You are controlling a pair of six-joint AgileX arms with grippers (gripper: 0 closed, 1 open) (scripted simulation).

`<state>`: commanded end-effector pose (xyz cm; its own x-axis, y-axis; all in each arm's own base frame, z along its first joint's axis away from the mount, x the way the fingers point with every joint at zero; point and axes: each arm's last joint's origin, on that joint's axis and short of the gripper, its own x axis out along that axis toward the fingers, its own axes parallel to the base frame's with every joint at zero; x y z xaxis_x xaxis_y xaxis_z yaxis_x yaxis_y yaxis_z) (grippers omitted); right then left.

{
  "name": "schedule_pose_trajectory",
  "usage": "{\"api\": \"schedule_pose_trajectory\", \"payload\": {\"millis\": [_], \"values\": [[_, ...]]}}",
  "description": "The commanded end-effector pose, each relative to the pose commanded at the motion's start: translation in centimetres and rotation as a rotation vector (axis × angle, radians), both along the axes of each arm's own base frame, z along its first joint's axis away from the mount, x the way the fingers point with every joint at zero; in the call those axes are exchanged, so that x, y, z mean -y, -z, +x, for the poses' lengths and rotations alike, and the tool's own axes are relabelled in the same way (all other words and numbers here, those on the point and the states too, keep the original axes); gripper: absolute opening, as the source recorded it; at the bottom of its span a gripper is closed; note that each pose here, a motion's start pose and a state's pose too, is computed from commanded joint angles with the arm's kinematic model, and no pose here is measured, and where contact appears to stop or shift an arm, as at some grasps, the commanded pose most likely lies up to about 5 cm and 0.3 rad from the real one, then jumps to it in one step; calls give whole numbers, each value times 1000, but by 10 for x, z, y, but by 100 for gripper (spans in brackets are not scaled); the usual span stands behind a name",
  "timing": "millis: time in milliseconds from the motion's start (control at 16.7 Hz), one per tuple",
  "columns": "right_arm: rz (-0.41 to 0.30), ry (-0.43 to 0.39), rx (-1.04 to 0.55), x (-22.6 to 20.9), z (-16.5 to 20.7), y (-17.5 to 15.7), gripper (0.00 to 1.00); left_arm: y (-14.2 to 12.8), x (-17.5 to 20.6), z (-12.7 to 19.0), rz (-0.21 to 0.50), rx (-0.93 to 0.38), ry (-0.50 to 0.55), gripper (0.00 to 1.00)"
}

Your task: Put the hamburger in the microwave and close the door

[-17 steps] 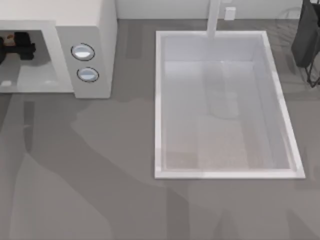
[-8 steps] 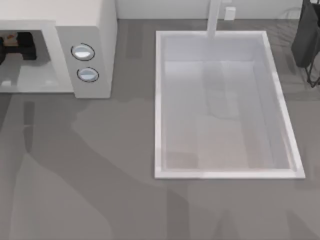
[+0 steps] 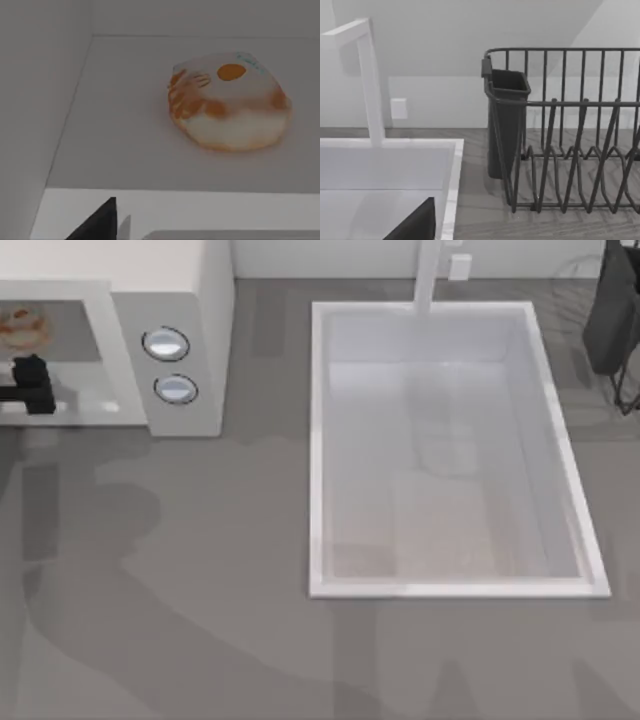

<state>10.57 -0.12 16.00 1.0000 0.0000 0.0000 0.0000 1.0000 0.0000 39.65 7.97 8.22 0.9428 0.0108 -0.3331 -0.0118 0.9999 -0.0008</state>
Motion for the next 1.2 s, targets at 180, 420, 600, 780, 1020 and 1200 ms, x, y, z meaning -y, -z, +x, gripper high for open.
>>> {"api": "schedule_pose_trajectory", "payload": {"millis": [180, 420, 600, 780, 1020, 1200], "values": [[0, 0, 0, 0, 0, 0, 100, 2, 1, -53, -5, -12, 2, 100], [0, 0, 0, 0, 0, 0, 100, 2, 5, -108, -4, -9, 1, 100], [0, 0, 0, 0, 0, 0, 100, 2, 5, -123, 0, -2, 0, 100], [0, 0, 0, 0, 0, 0, 100, 2, 5, -123, 0, -2, 0, 100], [0, 0, 0, 0, 0, 0, 100, -5, 6, -120, 2, 3, 3, 100], [0, 0, 0, 0, 0, 0, 100, -26, 5, -116, 2, 4, 4, 100]]}}
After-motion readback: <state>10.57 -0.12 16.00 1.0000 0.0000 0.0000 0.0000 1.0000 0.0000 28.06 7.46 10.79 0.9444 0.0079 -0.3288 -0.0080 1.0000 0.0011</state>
